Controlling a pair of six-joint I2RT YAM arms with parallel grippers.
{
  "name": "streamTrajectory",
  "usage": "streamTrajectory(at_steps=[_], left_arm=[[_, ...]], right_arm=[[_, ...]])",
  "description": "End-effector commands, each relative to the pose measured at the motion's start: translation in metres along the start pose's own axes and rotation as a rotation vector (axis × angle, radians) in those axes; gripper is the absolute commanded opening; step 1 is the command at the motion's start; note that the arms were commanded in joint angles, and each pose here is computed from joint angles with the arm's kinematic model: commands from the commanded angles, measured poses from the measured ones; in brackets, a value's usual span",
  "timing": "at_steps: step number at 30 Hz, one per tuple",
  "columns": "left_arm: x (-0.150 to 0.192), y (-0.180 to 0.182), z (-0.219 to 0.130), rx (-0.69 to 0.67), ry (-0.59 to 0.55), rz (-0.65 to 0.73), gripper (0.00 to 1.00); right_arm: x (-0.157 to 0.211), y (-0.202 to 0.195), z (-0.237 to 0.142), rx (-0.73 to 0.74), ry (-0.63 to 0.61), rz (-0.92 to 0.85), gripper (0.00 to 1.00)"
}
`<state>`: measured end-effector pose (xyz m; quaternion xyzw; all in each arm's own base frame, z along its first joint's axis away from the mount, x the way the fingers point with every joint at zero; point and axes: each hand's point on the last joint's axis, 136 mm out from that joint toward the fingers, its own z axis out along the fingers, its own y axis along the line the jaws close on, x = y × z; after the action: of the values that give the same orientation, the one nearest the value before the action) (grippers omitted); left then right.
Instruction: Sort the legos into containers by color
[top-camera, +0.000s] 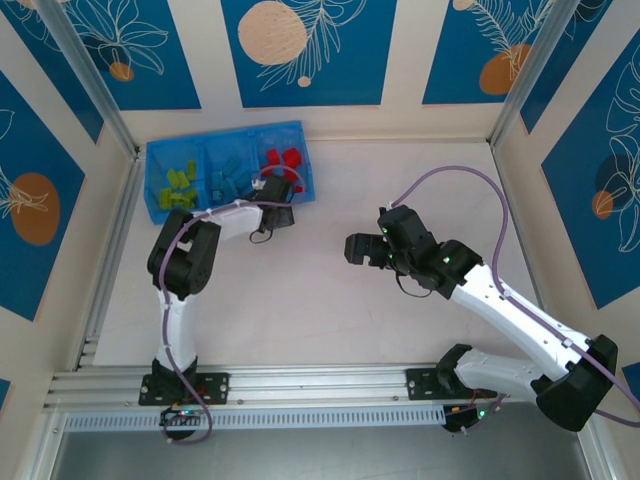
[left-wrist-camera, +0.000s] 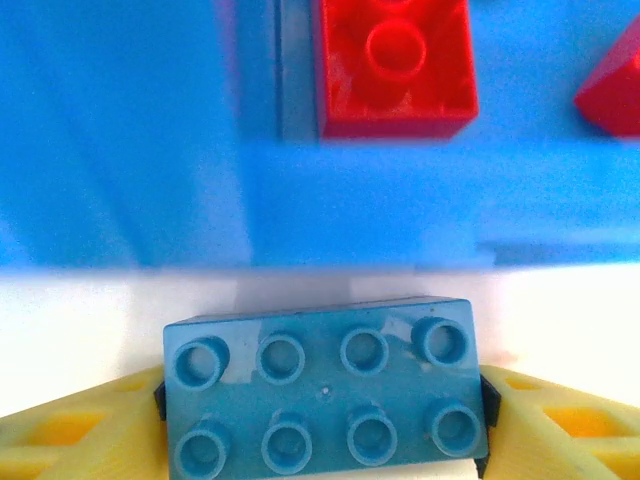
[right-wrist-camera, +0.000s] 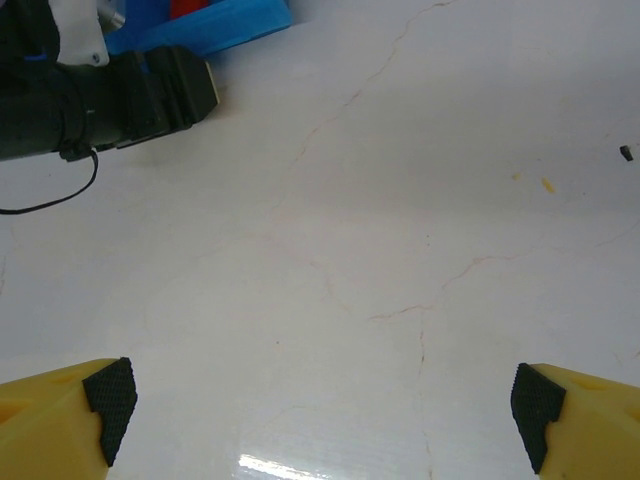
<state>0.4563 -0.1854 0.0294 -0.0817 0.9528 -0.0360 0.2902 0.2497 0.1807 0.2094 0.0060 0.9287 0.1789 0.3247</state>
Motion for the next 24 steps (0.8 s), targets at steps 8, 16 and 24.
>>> streamTrajectory(at_steps=[8, 16, 24], left_arm=[[-0.005, 0.001, -0.106, 0.165, -0.076, 0.022, 0.68], [-0.101, 0.048, -0.164, 0.079, -0.284, -0.035, 0.68], [-0.179, 0.074, -0.092, 0.032, -0.185, -0.106, 0.78]], right_arm=[[-0.001, 0.009, -0.005, -0.044, -0.011, 0.038, 0.99], [0.000, 0.010, -0.005, -0.048, -0.011, 0.041, 0.99], [0.007, 0.001, -0.015, -0.040, -0.012, 0.050, 0.99]])
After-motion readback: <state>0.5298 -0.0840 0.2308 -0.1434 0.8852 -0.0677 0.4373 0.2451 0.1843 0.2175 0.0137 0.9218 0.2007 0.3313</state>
